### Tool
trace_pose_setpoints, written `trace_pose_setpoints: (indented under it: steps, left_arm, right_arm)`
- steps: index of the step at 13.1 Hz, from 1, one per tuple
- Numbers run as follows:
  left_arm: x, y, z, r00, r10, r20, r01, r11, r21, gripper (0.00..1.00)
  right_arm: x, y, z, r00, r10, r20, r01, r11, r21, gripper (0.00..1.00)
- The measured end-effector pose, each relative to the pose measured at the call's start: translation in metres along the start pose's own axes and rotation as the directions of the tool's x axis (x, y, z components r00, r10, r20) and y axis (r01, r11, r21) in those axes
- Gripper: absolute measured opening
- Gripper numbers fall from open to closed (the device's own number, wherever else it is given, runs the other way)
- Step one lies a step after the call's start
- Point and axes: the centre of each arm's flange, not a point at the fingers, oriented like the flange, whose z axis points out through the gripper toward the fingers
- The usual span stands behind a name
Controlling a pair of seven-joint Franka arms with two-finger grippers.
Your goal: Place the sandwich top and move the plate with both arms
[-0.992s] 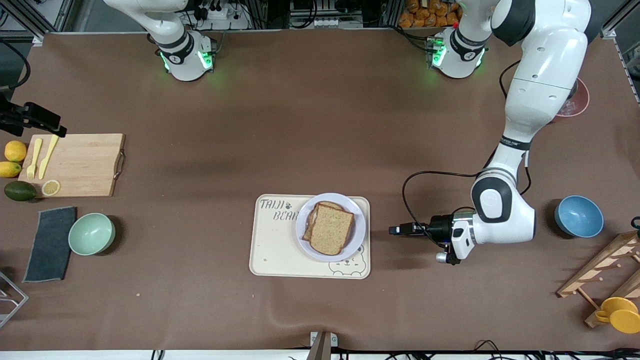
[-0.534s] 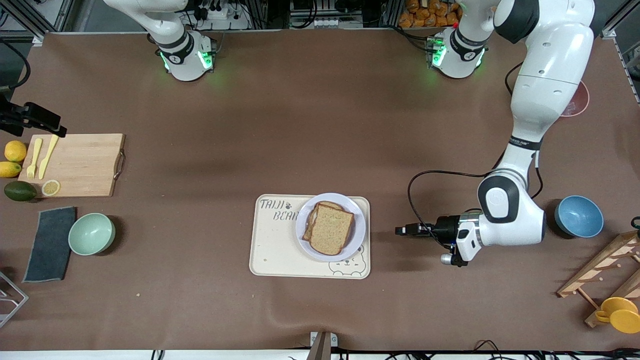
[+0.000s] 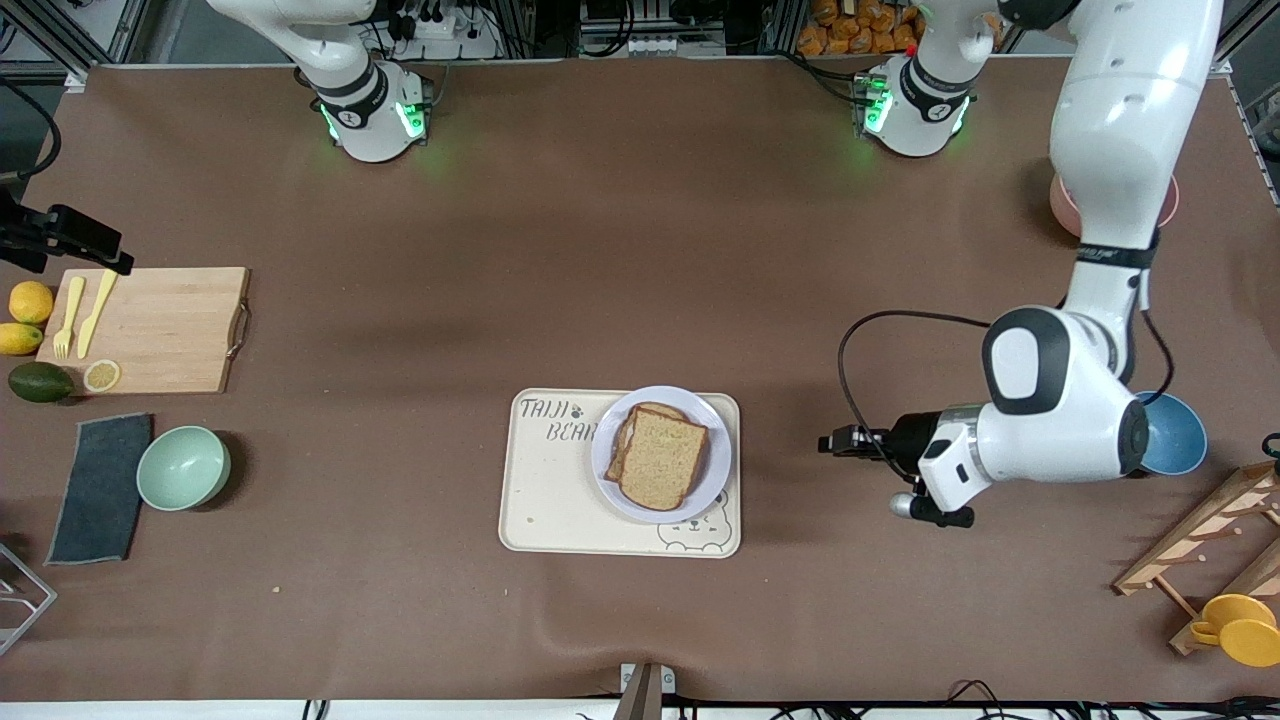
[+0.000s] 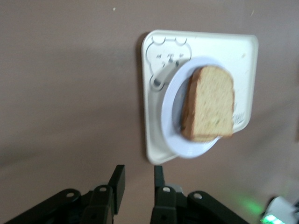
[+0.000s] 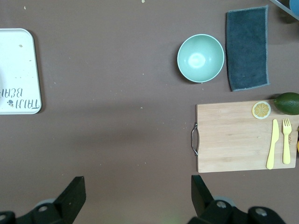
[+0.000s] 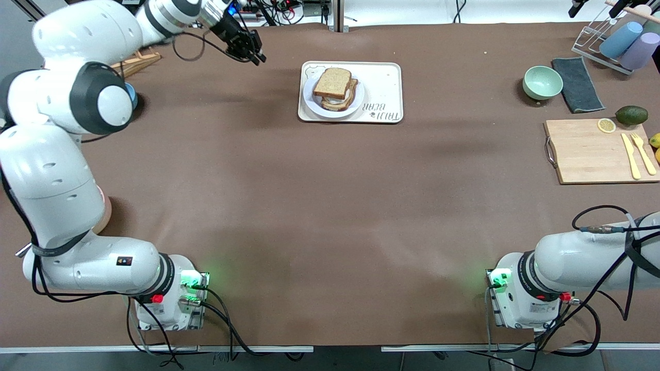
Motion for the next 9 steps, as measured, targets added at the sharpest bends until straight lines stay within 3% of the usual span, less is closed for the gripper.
trace_pose_setpoints:
  steps: [3,5,9]
  left_arm:
    - [-0.029,0.034,-0.059,0.989,0.121,0.084,-0.139,0.958,0.25,0.44]
    - [-0.048,0.047,-0.096,0.982,0.146,0.119,-0.18,0.914,0.365,0.49]
    - [-0.084,0.058,-0.167,0.985,0.127,0.116,-0.167,0.868,0.468,0.7]
  right_arm:
    - [0.0,0.0,0.0,1.0,0.0,0.0,0.0,1.0,0.0,1.0]
    - [0.0,0.0,0.0,1.0,0.0,0.0,0.0,1.0,0.0,1.0]
    - [0.0,0.001,0.0,1.0,0.002,-0.001,-0.002,1.0,0.0,1.0]
